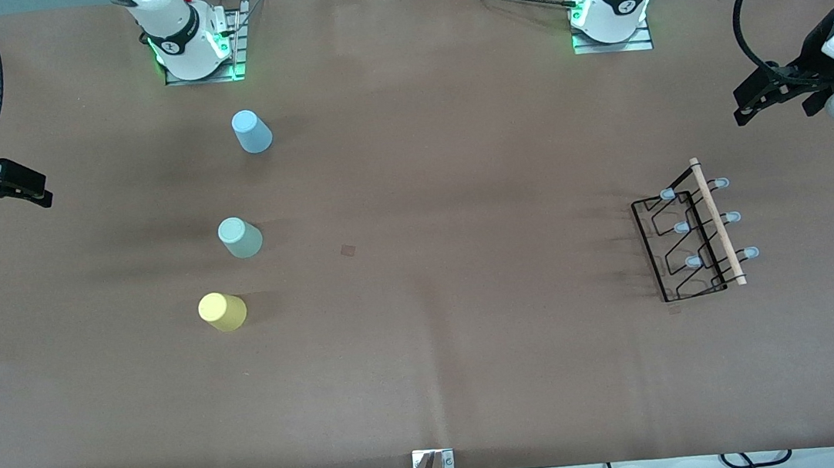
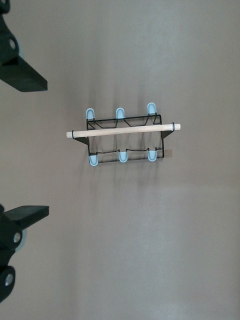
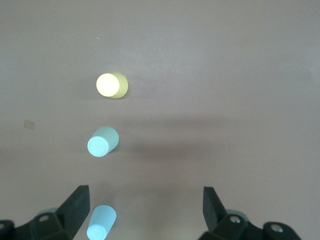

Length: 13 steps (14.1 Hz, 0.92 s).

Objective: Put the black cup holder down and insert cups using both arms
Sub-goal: 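Reach the cup with the right gripper while the left gripper approaches the rack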

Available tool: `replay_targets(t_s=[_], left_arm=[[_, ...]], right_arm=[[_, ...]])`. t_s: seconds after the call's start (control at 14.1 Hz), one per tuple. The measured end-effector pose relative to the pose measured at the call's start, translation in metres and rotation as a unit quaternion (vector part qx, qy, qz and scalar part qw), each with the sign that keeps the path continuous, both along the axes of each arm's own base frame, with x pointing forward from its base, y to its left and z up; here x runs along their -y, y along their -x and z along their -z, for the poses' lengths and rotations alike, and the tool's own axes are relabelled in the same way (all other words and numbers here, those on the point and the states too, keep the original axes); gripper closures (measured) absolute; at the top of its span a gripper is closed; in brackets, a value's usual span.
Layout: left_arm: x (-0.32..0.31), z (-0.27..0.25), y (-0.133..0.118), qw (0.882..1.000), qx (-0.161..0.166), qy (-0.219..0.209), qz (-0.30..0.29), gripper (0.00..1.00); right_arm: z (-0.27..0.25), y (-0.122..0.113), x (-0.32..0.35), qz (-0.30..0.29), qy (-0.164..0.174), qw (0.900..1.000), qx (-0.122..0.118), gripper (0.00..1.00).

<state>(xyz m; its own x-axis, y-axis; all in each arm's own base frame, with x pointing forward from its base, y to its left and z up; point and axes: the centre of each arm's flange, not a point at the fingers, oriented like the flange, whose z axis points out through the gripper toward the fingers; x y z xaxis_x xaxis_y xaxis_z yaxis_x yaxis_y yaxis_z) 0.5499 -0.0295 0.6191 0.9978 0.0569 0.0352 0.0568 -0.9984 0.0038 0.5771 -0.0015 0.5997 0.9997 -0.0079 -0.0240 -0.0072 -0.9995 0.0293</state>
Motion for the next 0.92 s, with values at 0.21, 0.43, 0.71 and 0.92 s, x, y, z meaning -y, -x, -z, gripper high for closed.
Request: replay_targets(t_s=[0.21, 0.43, 0.71, 0.92], left_arm=[[0.000, 0.000, 0.000, 1.000, 0.000, 0.000, 0.000, 0.00], [0.001, 0.000, 0.000, 1.000, 0.000, 0.000, 0.001, 0.00], [0.001, -0.001, 0.000, 1.000, 0.001, 0.000, 0.001, 0.00], [0.001, -0.001, 0.000, 1.000, 0.001, 0.000, 0.001, 0.00]], right_arm=[[0.002, 0.000, 0.000, 0.000, 0.000, 1.000, -0.002, 0.00], [0.006, 0.001, 0.000, 0.000, 0.000, 1.000, -0.007, 0.00], [0.043, 0.005, -0.010, -0.010, 0.000, 0.999, -0.047, 0.00], [0.079, 0.007, -0.013, -0.013, 0.000, 0.997, -0.077, 0.00]])
